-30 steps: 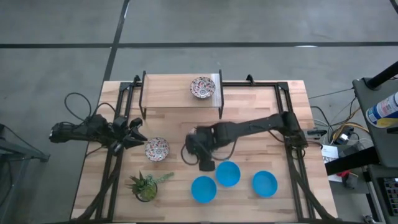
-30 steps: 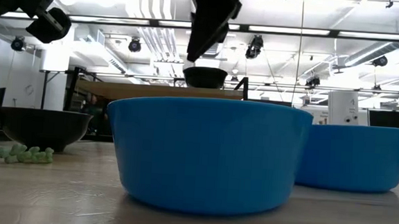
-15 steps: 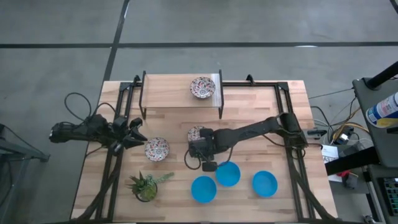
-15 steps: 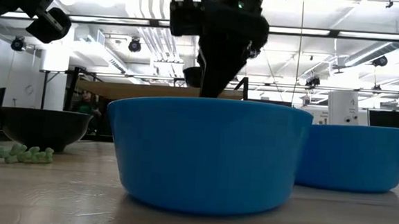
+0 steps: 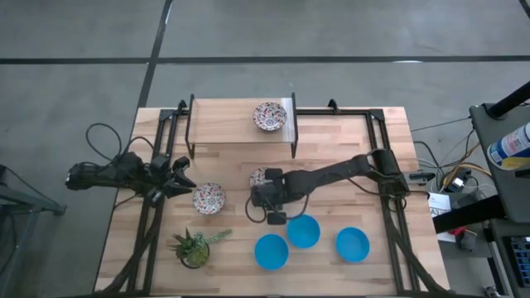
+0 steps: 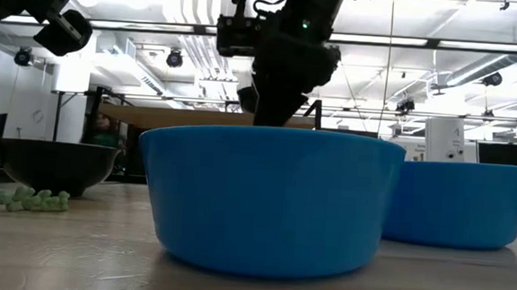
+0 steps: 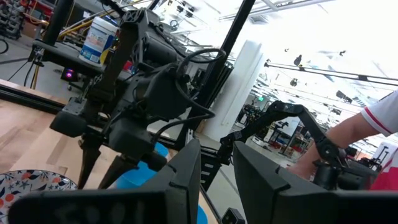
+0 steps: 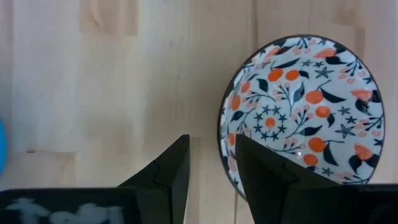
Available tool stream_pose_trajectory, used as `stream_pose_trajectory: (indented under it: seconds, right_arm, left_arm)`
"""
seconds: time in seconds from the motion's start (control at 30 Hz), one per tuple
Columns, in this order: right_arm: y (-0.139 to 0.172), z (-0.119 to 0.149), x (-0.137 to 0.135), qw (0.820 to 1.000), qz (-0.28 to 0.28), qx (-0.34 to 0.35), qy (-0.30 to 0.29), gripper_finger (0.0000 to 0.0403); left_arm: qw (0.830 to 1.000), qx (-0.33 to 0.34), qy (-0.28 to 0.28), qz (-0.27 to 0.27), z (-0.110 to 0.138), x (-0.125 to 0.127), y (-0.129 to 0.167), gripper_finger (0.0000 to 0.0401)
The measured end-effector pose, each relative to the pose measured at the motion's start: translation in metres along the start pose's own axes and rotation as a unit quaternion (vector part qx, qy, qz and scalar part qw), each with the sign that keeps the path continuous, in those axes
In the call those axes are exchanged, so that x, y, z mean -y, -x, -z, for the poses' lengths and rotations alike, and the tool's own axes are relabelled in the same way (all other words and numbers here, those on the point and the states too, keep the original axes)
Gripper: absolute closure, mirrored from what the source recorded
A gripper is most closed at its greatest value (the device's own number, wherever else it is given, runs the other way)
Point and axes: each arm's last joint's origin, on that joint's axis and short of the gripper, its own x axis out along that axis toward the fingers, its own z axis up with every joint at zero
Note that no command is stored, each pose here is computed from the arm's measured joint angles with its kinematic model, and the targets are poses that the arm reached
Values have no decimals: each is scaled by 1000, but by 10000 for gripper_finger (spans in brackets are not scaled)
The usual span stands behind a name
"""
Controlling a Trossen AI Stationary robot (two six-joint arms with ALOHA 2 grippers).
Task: Pick & Place Mini bowls
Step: Stack the white patterned bowl on the white patterned bowl on the shelf
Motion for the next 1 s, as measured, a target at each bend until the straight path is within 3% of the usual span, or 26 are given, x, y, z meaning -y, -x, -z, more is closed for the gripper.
stream_pose_trajectory:
  seconds: [0.57,1.0]
  right_arm:
    - [-14,7,10,1000,4,0,-11,283]
    - [-16,6,11,1000,0,3,-31,345]
  left_arm:
    - [1000,0,0,0,0,0,0,311]
    - [1000,0,0,0,0,0,0,311]
